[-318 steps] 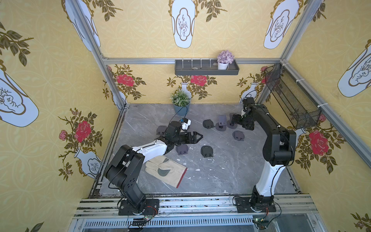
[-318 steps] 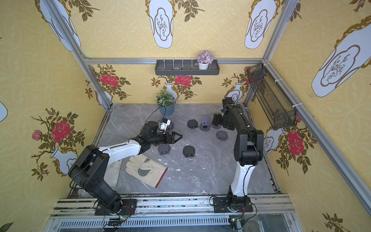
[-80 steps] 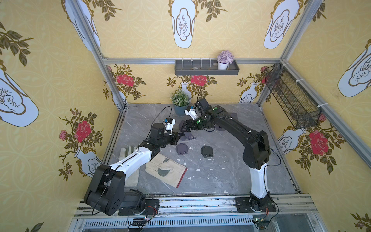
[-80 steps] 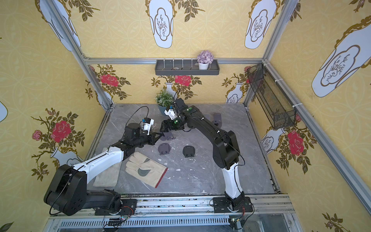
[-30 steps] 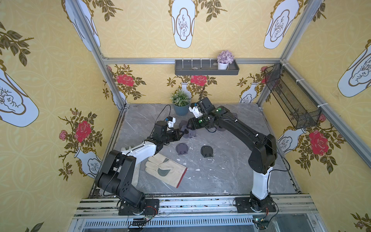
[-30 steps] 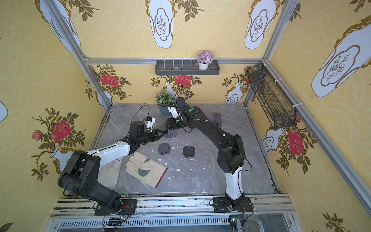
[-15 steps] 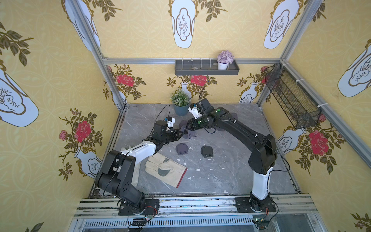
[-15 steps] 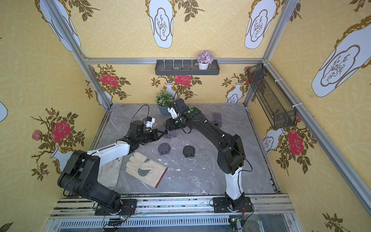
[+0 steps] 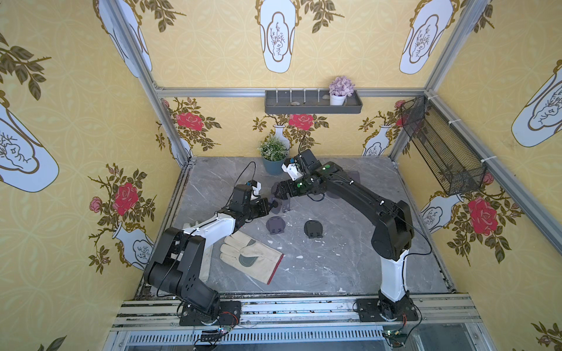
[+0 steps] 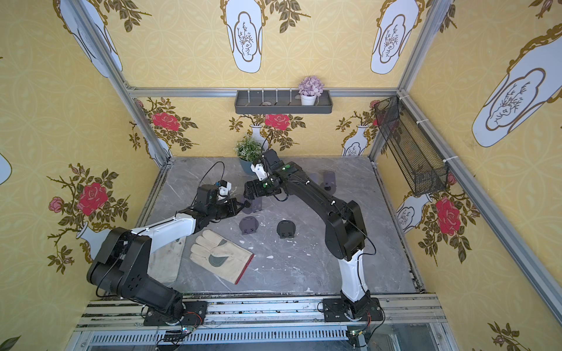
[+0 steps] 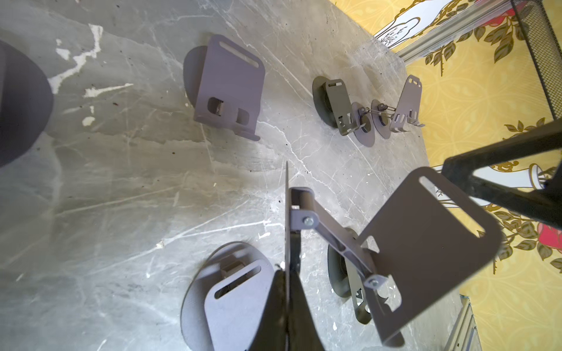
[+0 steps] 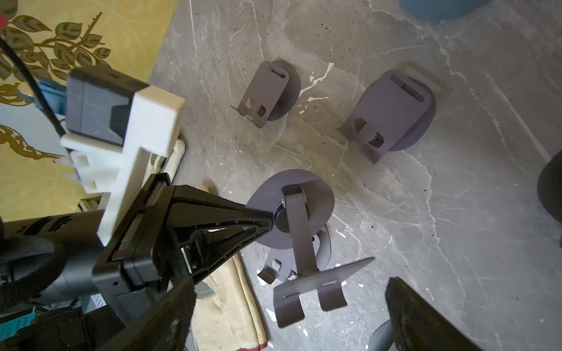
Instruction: Open the phone stand
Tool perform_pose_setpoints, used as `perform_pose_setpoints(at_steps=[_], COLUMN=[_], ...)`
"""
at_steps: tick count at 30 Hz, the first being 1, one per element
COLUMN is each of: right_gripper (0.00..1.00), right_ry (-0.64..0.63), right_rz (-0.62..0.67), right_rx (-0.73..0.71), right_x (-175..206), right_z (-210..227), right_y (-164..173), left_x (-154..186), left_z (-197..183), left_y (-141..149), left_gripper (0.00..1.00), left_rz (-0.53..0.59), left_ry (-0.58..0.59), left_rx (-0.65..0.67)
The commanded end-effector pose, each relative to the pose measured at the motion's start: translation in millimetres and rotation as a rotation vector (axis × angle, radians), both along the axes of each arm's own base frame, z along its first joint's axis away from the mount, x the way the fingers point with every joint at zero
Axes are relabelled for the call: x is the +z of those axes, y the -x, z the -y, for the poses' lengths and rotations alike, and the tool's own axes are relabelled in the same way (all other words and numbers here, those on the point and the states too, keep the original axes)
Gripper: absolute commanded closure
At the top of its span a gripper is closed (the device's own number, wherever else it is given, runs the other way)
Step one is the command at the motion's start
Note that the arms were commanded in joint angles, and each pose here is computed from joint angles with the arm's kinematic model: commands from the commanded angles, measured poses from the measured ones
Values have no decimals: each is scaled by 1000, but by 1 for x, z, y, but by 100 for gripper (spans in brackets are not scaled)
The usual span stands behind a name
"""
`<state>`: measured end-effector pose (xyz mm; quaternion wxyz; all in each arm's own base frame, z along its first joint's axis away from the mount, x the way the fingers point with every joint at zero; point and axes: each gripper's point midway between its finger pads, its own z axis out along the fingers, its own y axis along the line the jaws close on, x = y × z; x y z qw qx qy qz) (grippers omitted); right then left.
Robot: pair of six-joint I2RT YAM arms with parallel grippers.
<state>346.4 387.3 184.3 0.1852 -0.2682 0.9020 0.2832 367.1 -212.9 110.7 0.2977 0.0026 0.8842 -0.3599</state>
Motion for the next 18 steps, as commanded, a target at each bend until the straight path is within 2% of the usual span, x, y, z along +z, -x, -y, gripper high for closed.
perform_pose_setpoints(at_steps=[1,5,9,14,16,18], right_gripper=[2,2,2,0,7,19], right_ry=[-21,-33,-47,-67,-69,-64], right_rz=[-10,-21,-30,-26,-22,-19], right_rx=[1,-11,-9,1,6,5], right_x=[-4,-8,-10,-6,-5,-5], right_z=[-3,1,1,-2,-2,-1], right_y=[-1,-3,-2,1,2,3], left_x=[8,20,34,41,42,46], left_z=[3,10,23,33,33,35], left_y=[-1,1,7,10,10,11], left_gripper=[100,100,100,100,100,100], left_rz=[32,66,96,92,89,95], left_ry=[27,80,180,258,276,299], left_rx=[-15,-47,-106,-143,-140,-143])
